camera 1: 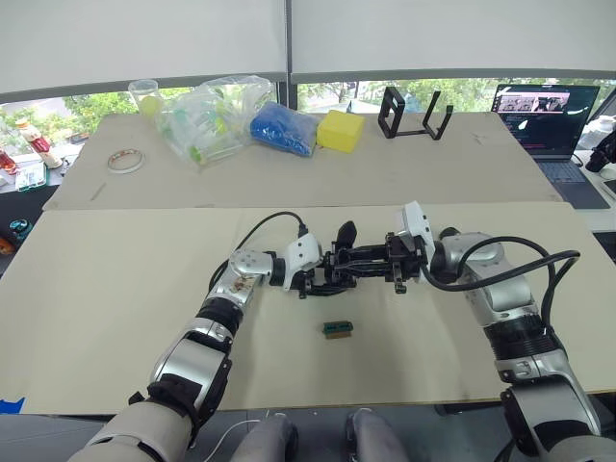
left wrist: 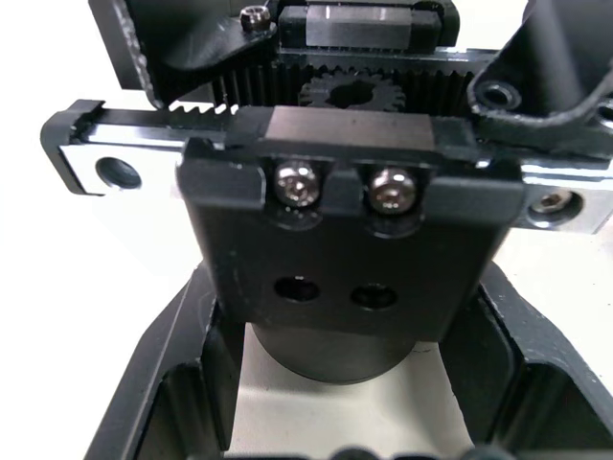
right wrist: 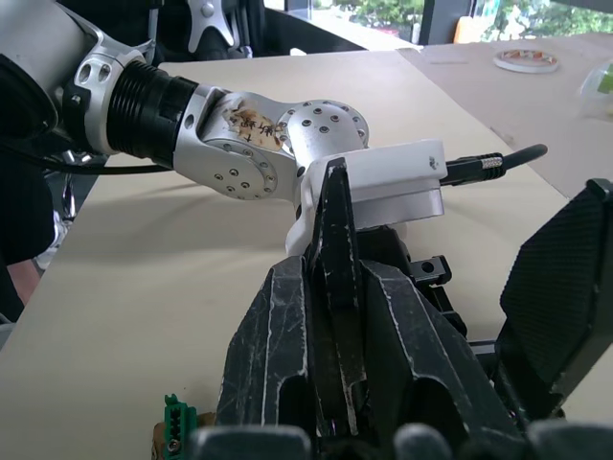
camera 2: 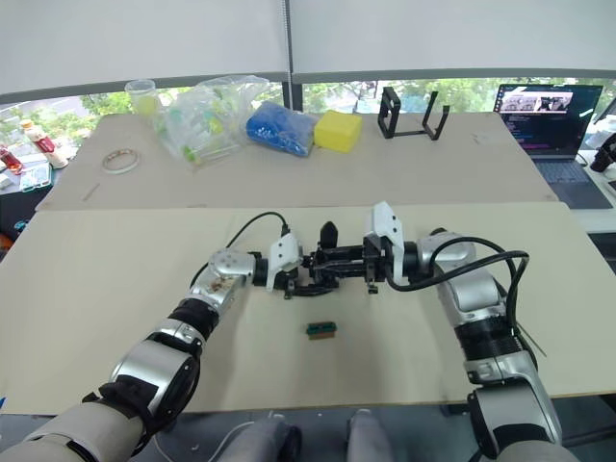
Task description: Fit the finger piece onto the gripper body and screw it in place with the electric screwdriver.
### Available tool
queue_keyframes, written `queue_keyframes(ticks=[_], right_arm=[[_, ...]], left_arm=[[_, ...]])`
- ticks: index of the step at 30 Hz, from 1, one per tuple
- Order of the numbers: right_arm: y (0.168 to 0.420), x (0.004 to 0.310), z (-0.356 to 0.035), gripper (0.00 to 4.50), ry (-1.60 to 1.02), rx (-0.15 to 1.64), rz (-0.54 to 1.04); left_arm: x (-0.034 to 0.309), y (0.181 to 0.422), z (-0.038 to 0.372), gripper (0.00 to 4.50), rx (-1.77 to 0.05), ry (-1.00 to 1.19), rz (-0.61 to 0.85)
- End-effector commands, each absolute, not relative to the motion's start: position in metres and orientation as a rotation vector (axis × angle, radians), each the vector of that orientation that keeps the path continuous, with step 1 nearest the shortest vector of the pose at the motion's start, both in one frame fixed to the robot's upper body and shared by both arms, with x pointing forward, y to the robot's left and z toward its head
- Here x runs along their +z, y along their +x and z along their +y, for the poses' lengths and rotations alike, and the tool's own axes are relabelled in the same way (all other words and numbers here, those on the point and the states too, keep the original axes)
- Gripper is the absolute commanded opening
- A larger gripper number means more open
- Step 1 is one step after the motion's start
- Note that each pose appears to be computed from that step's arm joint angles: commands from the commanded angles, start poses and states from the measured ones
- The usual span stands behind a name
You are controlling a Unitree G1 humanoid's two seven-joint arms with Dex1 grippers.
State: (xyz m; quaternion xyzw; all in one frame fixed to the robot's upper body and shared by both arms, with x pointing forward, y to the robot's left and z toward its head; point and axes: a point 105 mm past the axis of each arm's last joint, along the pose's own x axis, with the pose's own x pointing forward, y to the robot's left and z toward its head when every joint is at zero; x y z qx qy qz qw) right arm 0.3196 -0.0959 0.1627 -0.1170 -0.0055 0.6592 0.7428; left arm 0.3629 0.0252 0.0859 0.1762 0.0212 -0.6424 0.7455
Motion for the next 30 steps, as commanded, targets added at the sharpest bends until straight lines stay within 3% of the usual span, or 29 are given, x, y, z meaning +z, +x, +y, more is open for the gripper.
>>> queue_keyframes(ticks=[1,7,14,30], right_arm=[[0.32,0.131,-0.107,0.31,-0.233,1.42,0.139],[0.314,0.116,-0.104,0.31,-0.205,1.518,0.286],[0.327,0.106,-0.102,0.31,-0.201,1.474,0.351],[0.324,0.098,-0.108,0.31,-0.252,1.427,0.313]], left_arm=[[0.102,0.367,0.027,2.3,-1.397,0.4,-0.015],[0.103,0.367,0.028,2.3,-1.4,0.406,-0.016],[0.104,0.366,0.03,2.3,-1.399,0.409,-0.018],[0.104,0.365,0.031,2.3,-1.397,0.41,-0.022]])
